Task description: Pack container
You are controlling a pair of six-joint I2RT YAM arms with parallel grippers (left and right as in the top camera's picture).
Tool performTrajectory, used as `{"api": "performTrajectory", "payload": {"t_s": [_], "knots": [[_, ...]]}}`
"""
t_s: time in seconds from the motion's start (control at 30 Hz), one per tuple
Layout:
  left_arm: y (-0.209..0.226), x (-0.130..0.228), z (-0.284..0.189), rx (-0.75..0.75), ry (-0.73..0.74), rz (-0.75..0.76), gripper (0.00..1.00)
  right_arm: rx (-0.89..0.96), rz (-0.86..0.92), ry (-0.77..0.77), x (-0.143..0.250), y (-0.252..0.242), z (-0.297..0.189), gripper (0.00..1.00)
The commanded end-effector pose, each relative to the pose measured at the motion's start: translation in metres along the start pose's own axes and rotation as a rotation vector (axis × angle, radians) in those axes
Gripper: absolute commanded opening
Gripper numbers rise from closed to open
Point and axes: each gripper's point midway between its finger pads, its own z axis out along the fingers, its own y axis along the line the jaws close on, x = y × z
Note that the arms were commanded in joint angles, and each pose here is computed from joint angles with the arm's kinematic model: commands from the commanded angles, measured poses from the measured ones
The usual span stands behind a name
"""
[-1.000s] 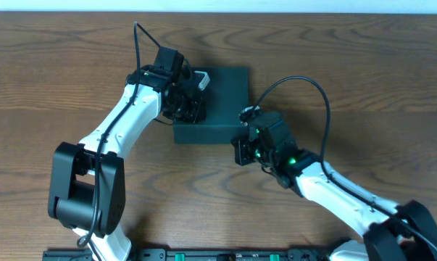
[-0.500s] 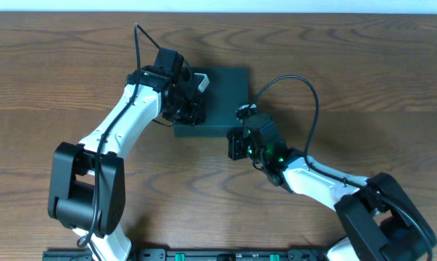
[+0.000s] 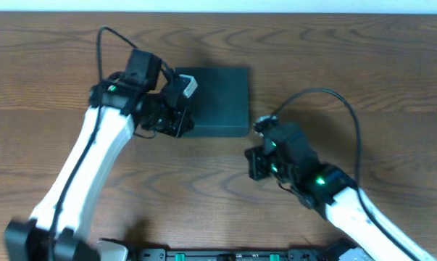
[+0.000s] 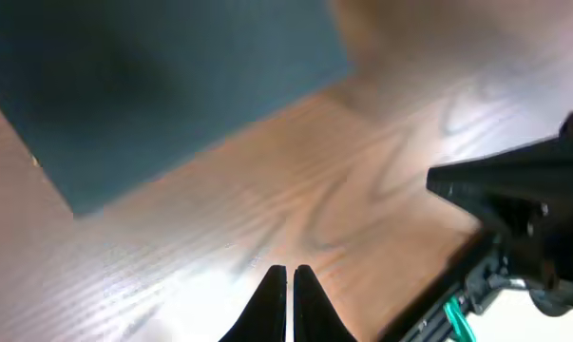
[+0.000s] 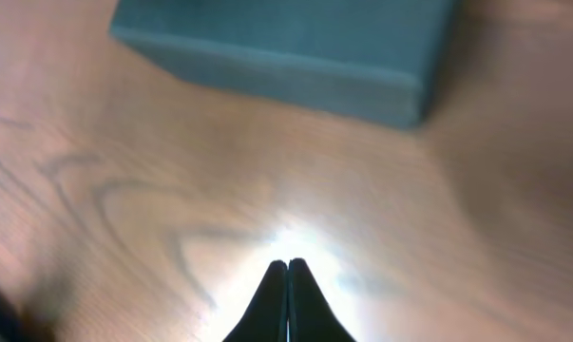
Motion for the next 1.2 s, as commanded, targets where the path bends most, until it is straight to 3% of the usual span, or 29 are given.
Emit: {"api": "performTrajectory", "payload": {"t_s": [0.0, 0.17, 0.33, 0.37, 0.4, 0.43, 0.47, 0.53, 1.03, 1.17], "knots": [[-0.011, 0.029, -0.009, 0.022, -0.006, 0.03, 0.06, 0.013, -0.018, -0.02, 0.005, 0.001, -0.026, 0.01], [-0.01, 0.103, 0.002, 0.022, 0.016, -0.048, 0.06, 0.065, 0.024, -0.014, 0.039, -0.017, -0.062, 0.01], [-0.004, 0.14, 0.018, 0.019, 0.002, -0.152, 0.06, -0.002, 0.034, 0.003, 0.072, -0.019, -0.065, 0.01], [-0.001, 0.142, 0.022, 0.019, -0.01, -0.195, 0.06, -0.021, 0.036, 0.007, 0.077, -0.019, -0.064, 0.13], [0.001, 0.143, 0.024, 0.016, -0.017, -0.22, 0.4, -0.022, 0.061, 0.009, 0.079, -0.019, -0.064, 0.46], [0.001, 0.142, 0.026, 0.018, -0.022, -0.248, 0.95, -0.018, 0.107, 0.017, 0.081, -0.02, -0.064, 0.92], [0.002, 0.142, 0.026, 0.019, -0.021, -0.282, 0.95, -0.009, 0.154, 0.032, 0.085, -0.022, -0.063, 1.0], [0.002, 0.143, 0.026, 0.017, -0.014, -0.374, 0.95, 0.015, 0.22, 0.068, 0.094, -0.027, -0.064, 0.99], [0.044, 0.147, 0.022, -0.236, -0.04, -0.376, 0.95, 0.025, 0.224, 0.084, 0.098, -0.029, -0.064, 0.99], [0.044, 0.14, 0.008, -0.246, -0.122, -0.359, 0.95, 0.025, 0.224, 0.084, 0.098, -0.029, -0.064, 0.99]]}}
